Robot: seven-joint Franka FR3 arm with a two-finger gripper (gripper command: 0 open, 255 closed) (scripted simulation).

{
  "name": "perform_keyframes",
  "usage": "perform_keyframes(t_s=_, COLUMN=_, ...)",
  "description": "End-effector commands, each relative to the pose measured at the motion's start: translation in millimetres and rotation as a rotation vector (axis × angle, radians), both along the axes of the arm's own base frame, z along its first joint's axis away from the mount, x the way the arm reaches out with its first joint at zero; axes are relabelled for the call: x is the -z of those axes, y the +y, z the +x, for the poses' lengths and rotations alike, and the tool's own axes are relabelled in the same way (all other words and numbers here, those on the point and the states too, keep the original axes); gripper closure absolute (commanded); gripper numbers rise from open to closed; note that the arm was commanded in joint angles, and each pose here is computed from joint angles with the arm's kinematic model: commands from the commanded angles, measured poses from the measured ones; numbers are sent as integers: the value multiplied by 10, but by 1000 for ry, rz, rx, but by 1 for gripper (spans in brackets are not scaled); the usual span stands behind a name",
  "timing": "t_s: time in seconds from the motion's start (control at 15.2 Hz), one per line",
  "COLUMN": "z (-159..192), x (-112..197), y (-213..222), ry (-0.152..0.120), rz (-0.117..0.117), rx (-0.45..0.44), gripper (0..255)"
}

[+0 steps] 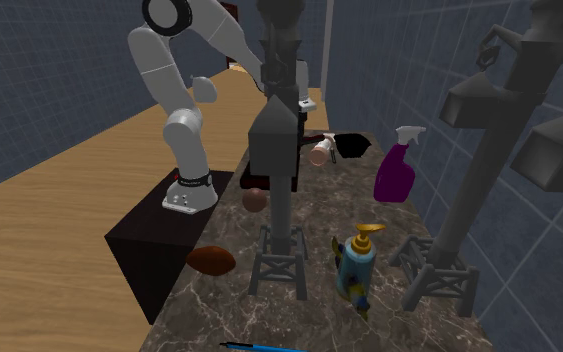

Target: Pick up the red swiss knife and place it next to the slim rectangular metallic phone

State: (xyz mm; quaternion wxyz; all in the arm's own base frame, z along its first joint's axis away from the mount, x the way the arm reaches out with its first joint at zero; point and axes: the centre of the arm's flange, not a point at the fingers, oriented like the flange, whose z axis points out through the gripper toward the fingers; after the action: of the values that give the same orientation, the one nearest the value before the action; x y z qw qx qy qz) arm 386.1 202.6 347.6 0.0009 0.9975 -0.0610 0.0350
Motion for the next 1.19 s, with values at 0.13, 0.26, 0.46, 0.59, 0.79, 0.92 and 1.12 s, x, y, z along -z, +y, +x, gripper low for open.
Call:
perform_keyframes(t_s=0.13, z=-24, x=75, y=-45, ry=23, rz=-10, rx=4, gripper=0)
perform_keyframes(t_s=0.26, z=-10, x=68, y=-38, ry=23, rz=-10, rx=4, gripper=0)
perform_keyframes(t_s=0.46, z=-24, x=-45, y=-29, ry=23, rz=-10, rx=4, gripper=0)
perform_keyframes(t_s=0.59, z=-36, x=-309, y=-24, ry=23, rz=-10, rx=4, gripper=0)
perform_keyframes(t_s=0.79, z=-41, x=-412, y=-23, ry=23, rz=-10, rx=4, gripper=0)
perform_keyframes(t_s=0.92, z=-41, x=-412, y=-23, ry=23, rz=-10, rx=4, gripper=0)
perform_keyframes(t_s=1.12, z=-41, x=-412, y=-23, ry=23, rz=-10, rx=4, gripper=0)
